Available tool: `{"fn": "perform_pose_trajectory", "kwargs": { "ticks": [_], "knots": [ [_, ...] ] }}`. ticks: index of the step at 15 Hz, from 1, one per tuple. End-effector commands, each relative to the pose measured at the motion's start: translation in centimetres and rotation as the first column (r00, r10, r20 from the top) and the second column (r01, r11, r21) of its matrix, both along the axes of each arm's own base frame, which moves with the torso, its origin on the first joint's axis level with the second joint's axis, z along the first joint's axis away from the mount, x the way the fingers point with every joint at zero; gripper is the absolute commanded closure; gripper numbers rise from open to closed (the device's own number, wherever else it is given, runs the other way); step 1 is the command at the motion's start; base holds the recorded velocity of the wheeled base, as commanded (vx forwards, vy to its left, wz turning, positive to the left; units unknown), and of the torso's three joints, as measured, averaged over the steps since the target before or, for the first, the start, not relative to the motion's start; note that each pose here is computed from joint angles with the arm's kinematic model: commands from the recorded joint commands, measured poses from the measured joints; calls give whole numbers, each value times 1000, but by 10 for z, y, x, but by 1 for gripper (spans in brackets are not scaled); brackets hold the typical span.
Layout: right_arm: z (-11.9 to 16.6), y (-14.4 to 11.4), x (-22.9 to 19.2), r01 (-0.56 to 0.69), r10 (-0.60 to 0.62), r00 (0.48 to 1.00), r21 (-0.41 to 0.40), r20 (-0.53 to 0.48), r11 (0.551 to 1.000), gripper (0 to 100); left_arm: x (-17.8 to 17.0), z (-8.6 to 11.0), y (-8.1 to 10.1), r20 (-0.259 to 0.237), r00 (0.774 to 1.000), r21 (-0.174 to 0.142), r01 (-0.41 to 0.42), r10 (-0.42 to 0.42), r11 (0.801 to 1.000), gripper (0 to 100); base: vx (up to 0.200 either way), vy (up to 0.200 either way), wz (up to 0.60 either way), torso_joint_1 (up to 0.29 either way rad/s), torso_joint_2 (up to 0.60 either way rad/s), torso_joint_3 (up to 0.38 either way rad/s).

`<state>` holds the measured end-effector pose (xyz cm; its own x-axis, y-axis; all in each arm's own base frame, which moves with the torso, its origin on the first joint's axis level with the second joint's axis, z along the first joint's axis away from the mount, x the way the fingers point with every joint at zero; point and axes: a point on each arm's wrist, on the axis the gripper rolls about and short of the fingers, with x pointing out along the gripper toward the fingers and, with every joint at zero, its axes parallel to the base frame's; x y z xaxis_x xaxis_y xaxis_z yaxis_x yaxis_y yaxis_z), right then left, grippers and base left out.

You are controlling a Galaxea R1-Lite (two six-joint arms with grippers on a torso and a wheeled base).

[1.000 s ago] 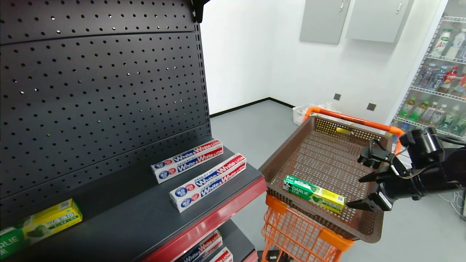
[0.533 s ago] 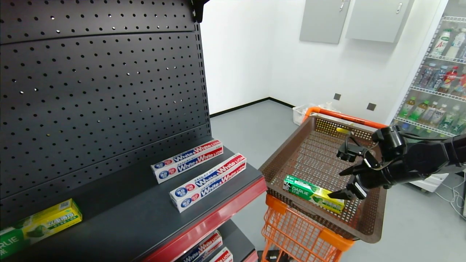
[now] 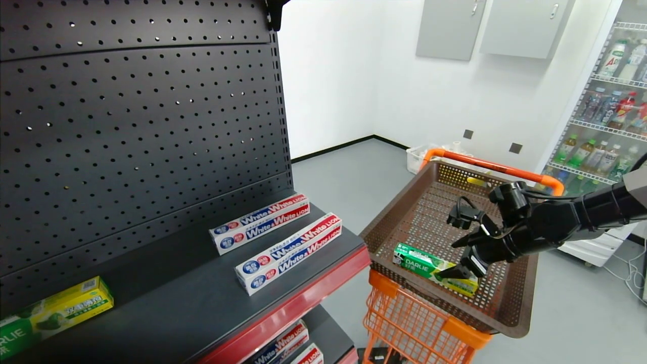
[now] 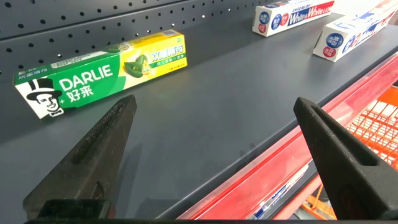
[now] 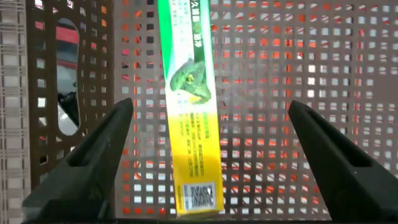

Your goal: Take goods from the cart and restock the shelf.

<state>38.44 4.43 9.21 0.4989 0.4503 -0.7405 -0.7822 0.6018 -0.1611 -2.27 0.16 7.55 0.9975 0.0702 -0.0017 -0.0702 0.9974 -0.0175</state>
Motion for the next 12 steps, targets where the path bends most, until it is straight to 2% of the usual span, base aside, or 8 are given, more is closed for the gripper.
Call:
{"fn": "perform_pose_trajectory", "kwargs": {
  "ticks": [1, 6, 12],
  "knots": [
    [-10, 7, 8, -29, 29, 1000, -10, -6, 1000, 0, 0, 0, 0, 0, 1000, -1, 0, 0, 1000, 0, 0, 0, 0, 0, 0, 0],
    [-13, 12, 16, -56, 54, 996, -27, -66, 998, 0, 0, 0, 0, 0, 1000, -1, 0, 0, 1000, 0, 0, 0, 0, 0, 0, 0],
    [-11, 4, 13, -73, 63, 988, -65, -142, 995, 0, 0, 0, 0, 0, 1000, -1, 0, 0, 1000, 0, 0, 0, 0, 0, 0, 0]
  ]
}}
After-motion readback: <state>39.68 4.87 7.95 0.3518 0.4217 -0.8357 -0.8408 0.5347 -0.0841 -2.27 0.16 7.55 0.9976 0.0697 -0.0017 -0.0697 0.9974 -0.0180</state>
